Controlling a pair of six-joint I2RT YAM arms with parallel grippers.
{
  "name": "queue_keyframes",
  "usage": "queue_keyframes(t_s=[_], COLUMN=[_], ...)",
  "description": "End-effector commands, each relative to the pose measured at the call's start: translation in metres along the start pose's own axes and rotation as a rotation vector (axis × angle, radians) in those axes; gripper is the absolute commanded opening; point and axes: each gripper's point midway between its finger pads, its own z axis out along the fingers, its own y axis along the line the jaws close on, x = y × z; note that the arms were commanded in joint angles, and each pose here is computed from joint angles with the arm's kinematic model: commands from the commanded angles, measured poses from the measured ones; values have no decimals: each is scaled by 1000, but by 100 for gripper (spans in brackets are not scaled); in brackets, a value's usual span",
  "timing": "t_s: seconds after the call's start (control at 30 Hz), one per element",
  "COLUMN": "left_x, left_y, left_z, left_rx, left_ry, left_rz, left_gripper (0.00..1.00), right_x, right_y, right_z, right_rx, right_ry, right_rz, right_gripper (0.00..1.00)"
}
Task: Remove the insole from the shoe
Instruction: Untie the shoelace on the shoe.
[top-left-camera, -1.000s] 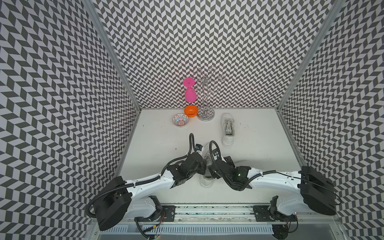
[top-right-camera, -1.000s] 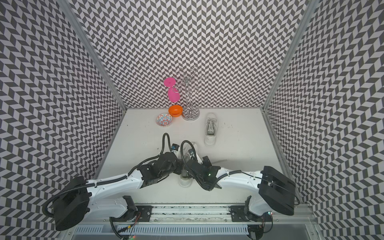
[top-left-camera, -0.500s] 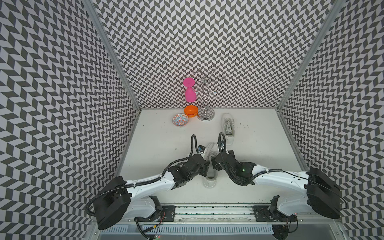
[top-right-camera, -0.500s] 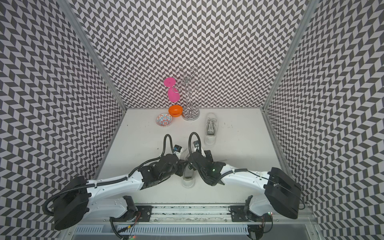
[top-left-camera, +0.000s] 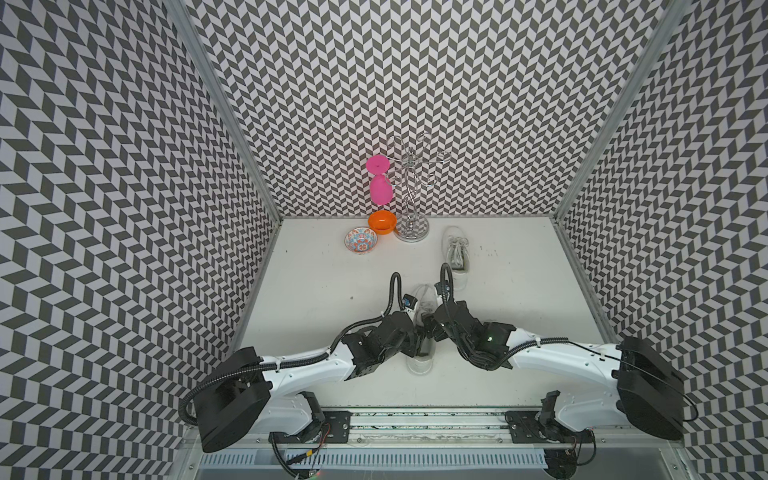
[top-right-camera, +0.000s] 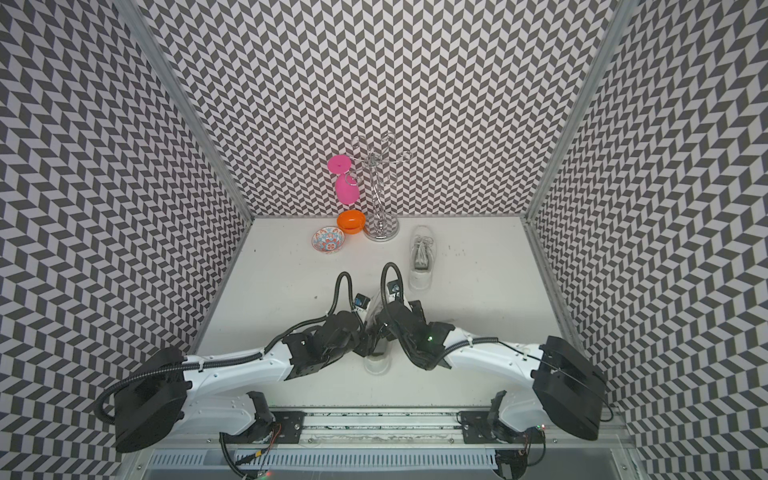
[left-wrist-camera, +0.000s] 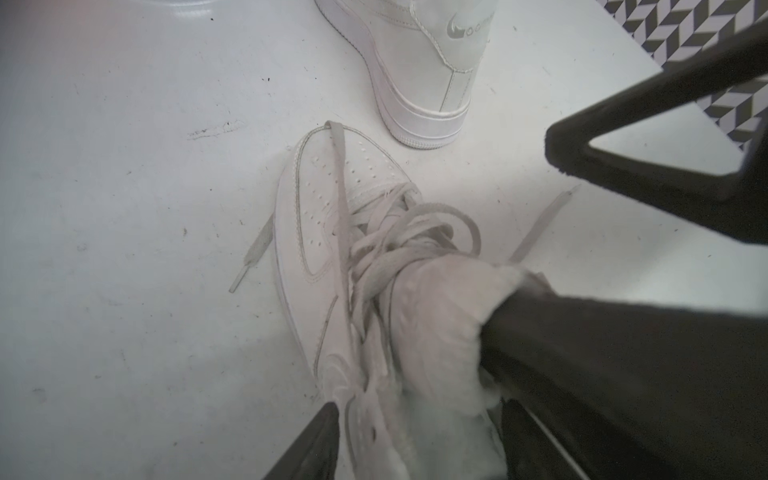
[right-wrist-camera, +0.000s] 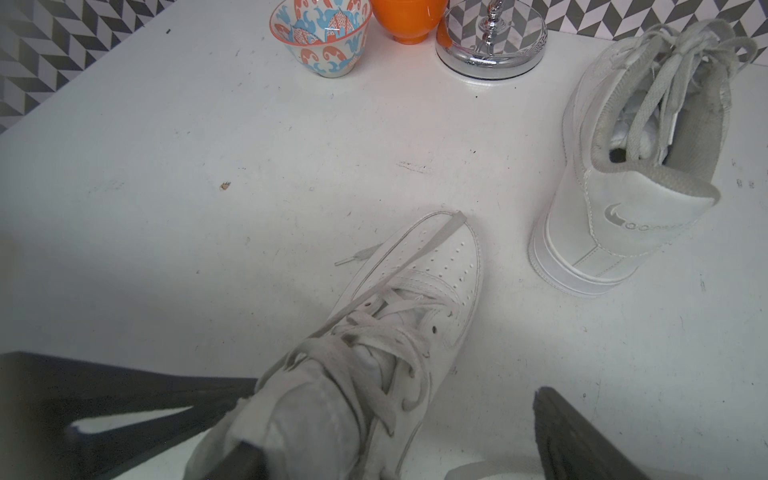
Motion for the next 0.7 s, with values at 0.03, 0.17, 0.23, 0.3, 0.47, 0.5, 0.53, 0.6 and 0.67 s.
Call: queue_keyframes(t_s=[0.03,0.17,0.23,0.3,0.47,0.5,0.53,0.6,0.67], left_x=[-23,-37,-44,-48,-50,-50,-51,-51,-51], left_y=[-7,0,2,6,7,8,9,11,12], left_z=[-1,0,2,5,15,17,18,20,22], left_rx=[-11,-28,-28,-33,-30,-35,-40,-44,-50], left_ry=[-81,-124,-143,-151,-144,-137,-134,-132,-131], left_rz=[-25,-62,-71,-81,-90,-87,-86,-86,-87], left_gripper=[69,64,62,59,44,40,37,31,23], right_x=[-17,-9,-5,0,5,4,4,6,7], right_y=[13,8,6,3,2,2,2,0,0], right_z=[-6,-4,-4,-3,-3,-4,-5,-5,-6], right_rx=[-73,-54,-50,-42,-48,-49,-49,-46,-48], right_ry=[-63,-55,-50,-41,-30,-33,-32,-29,-28], right_rz=[52,56,60,67,78,80,80,78,78], right_gripper=[85,85,85,85,85,85,85,85,85])
